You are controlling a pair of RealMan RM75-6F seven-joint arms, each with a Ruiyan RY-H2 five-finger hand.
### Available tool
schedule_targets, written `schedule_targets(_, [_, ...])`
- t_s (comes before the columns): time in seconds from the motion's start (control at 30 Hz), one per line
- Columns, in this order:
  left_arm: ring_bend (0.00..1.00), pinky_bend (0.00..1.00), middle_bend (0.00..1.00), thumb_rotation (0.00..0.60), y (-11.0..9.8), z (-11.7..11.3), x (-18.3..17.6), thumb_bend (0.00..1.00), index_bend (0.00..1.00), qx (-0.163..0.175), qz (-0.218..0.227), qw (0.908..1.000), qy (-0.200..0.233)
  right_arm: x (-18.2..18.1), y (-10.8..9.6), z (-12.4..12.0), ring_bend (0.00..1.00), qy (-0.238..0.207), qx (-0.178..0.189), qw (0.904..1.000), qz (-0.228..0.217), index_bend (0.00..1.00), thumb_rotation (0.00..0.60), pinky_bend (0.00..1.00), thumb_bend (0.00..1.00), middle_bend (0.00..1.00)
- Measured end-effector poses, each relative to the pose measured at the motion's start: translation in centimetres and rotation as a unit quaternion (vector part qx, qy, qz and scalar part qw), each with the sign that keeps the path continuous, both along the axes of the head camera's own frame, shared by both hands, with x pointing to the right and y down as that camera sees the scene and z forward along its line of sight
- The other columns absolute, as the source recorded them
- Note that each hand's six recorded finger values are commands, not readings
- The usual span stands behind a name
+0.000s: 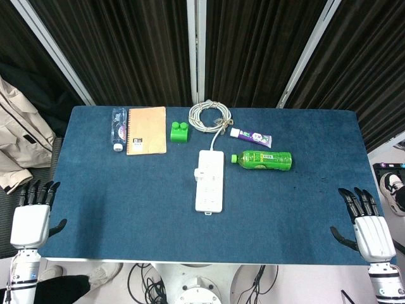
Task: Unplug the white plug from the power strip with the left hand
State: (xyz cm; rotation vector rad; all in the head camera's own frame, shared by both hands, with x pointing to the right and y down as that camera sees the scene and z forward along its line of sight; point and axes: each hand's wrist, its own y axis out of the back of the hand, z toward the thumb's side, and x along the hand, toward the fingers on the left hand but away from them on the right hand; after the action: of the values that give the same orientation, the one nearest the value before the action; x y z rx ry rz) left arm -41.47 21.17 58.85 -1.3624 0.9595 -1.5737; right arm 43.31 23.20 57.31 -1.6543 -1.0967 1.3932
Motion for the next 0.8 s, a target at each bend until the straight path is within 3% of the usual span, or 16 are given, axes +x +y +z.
schedule_targets(0.17, [0.01,0.02,0.12,0.600,0.5,0.5,-0.4,0.13,0.12,-0.015,-0.007,0.9998,0.005,-0.6,0.0,0.6,0.00,-0.003,-0.012,0.9999,-0.005,0.00,0.600,0.00,0.16,0.11])
schedule_targets(0.37, [0.01,0.02,0.12,0.600,0.5,0.3,-0.7,0.13,0.12,-0.010,-0.007,0.9998,0.013,-0.9,0.1,0.4,0.00,-0.006,-0.012,0.9999,-0.009,0.00,0.600,0.00,0.16,0.12])
schedule_targets(0.47, [0.01,0.02,0.12,0.600,0.2,0.4,-0.5,0.14,0.12,-0.011,-0.002,0.9998,0.016,-1.5,-0.1,0.8,0.00,-0.016,-0.020,0.9995,-0.020,0.00,0.600,0.00,0.26,0.12])
schedule_targets(0.6, [0.01,0.04,0.13,0.600,-1.1,0.6,0.8,0.15,0.13,-0.007,0.023,0.9992,0.031,-3.3,-0.8,2.1,0.00,-0.033,-0.044,0.9970,-0.053,0.00,0.600,0.00,0.36,0.13])
schedule_targets(0.8, [0.03,0.10,0.14,0.600,-4.8,1.5,4.9,0.16,0.16,-0.011,0.089,0.9924,0.084,-8.2,-2.7,5.4,0.00,-0.067,-0.099,0.9837,-0.134,0.00,0.600,0.00,0.37,0.13])
